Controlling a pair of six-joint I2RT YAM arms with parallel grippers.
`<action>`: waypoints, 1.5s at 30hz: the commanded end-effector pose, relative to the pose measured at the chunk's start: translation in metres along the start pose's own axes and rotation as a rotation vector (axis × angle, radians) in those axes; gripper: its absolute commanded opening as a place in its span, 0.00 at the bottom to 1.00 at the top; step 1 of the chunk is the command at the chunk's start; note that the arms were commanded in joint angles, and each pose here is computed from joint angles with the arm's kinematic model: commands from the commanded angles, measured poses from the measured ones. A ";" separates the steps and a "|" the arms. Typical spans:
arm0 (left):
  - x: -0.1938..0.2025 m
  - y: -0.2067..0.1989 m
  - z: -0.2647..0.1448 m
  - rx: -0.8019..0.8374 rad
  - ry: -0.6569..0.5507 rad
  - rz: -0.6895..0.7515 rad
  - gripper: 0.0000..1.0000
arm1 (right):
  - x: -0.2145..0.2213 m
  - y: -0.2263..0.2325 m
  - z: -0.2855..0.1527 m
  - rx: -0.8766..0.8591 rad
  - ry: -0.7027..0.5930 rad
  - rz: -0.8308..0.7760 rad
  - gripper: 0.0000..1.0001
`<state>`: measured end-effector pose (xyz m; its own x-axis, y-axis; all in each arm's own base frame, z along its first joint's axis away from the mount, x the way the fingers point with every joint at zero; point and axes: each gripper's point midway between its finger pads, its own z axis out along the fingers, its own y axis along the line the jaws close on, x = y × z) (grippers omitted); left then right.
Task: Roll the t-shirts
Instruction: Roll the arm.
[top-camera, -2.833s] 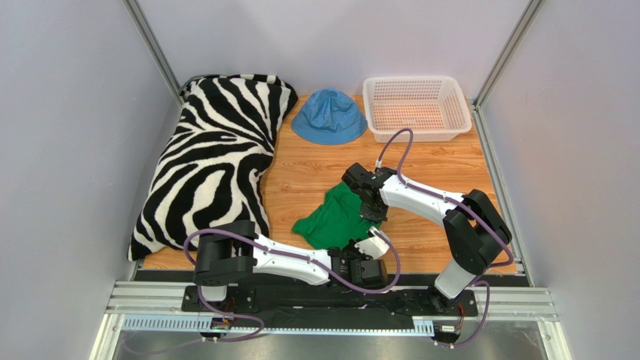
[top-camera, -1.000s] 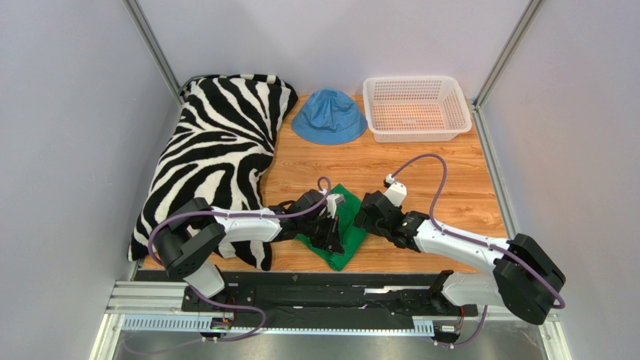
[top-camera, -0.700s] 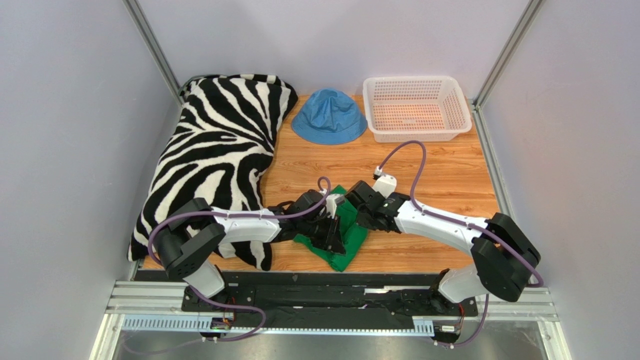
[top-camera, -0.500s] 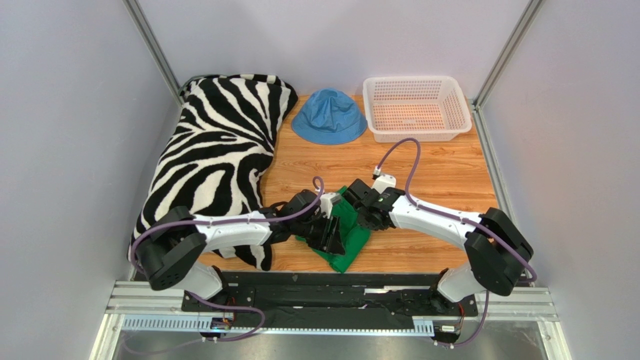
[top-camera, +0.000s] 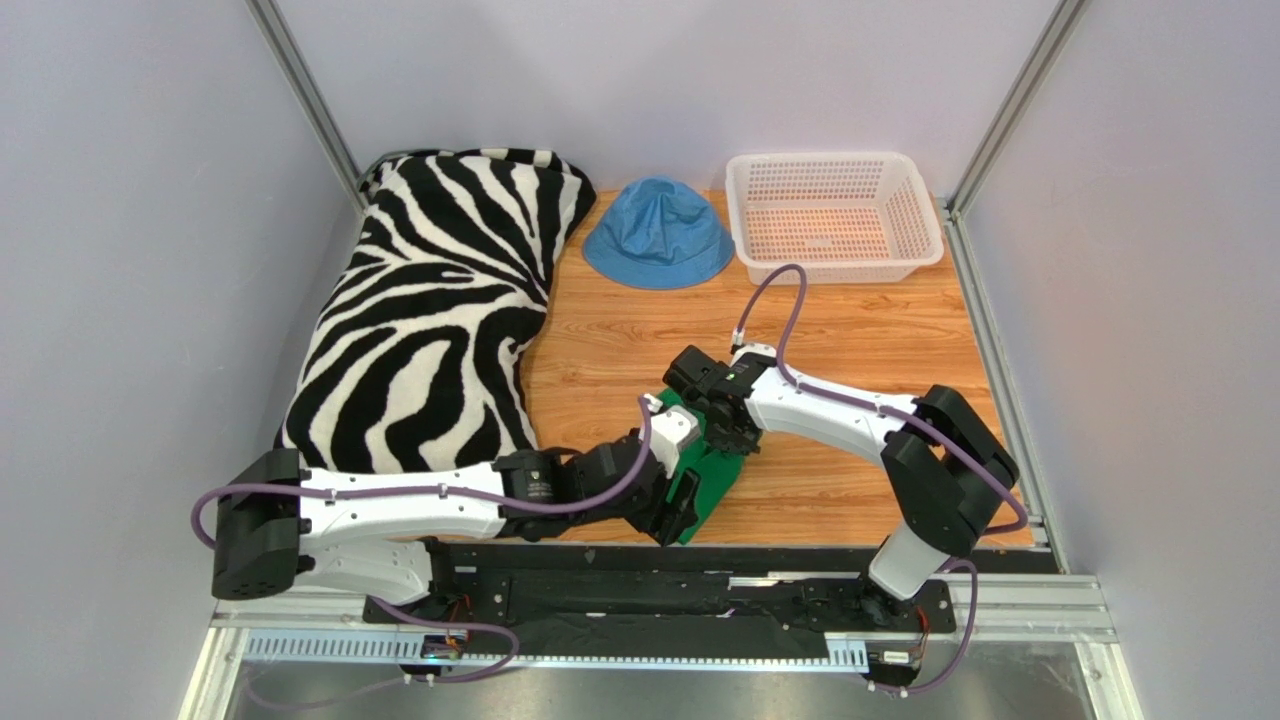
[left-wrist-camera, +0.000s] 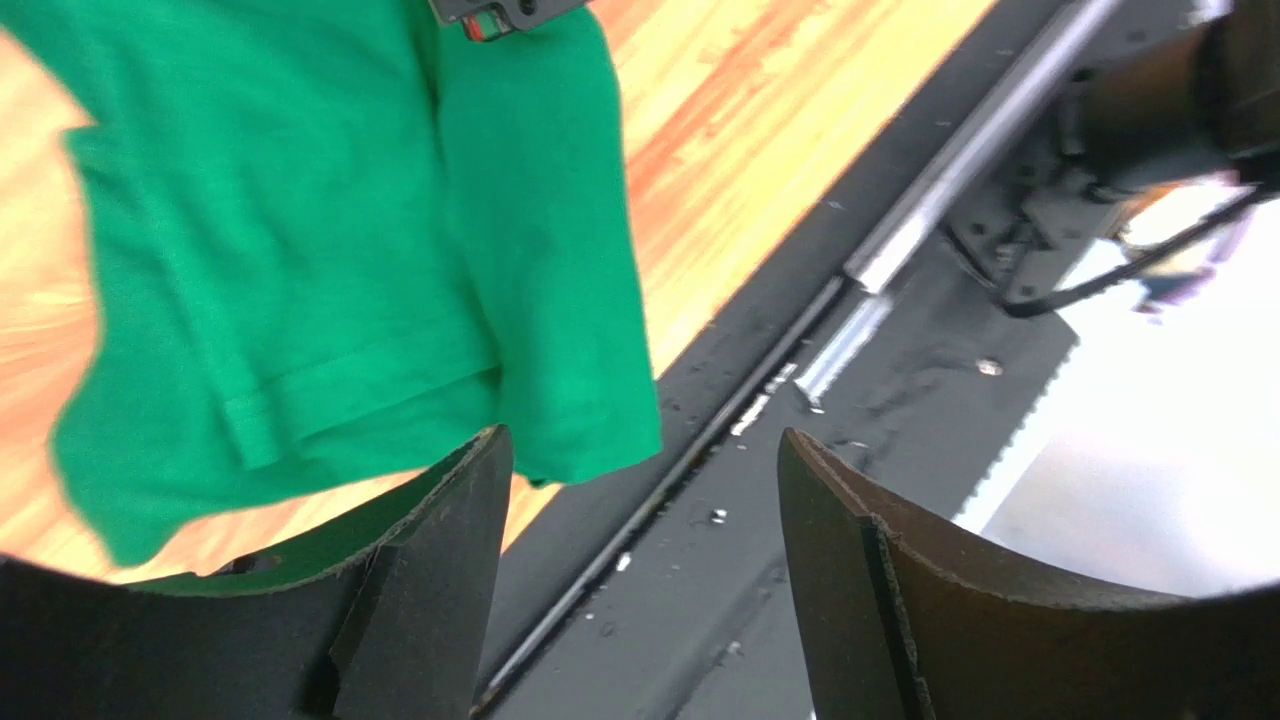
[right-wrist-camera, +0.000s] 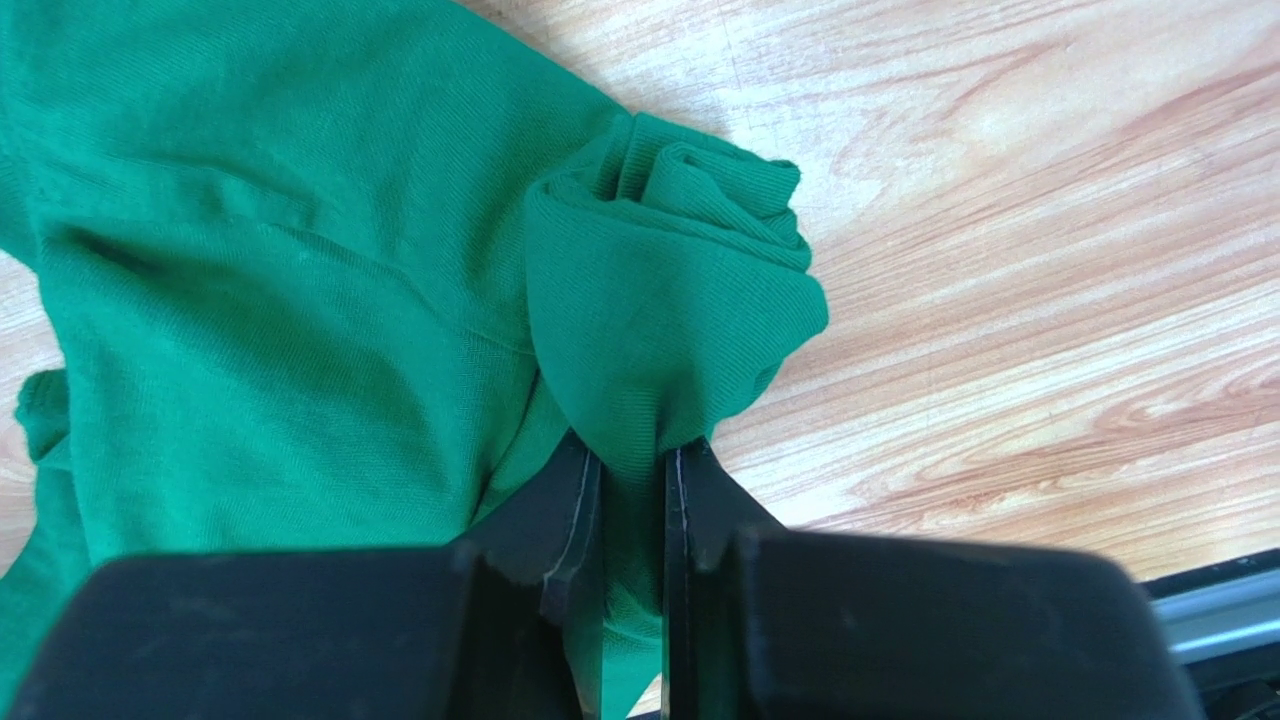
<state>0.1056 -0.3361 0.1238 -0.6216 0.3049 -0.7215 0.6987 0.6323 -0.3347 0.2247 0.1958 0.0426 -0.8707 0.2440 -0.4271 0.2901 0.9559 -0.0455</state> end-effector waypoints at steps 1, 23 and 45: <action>-0.025 0.015 -0.006 -0.236 -0.140 0.098 0.73 | 0.010 0.000 0.003 0.028 0.056 -0.010 0.00; 0.008 -0.013 0.063 -0.598 -0.014 0.584 0.74 | 0.019 0.003 0.008 0.029 0.105 -0.031 0.00; 0.037 0.025 0.083 -0.698 0.118 0.584 0.60 | 0.023 0.003 0.011 0.020 0.110 -0.030 0.00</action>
<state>0.1219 -0.3726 0.0425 -0.2641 0.7634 -0.5895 0.5865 0.6123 0.5301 0.2228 0.1980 0.0373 -0.8913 0.2328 -0.3891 0.2813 0.9569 -0.0719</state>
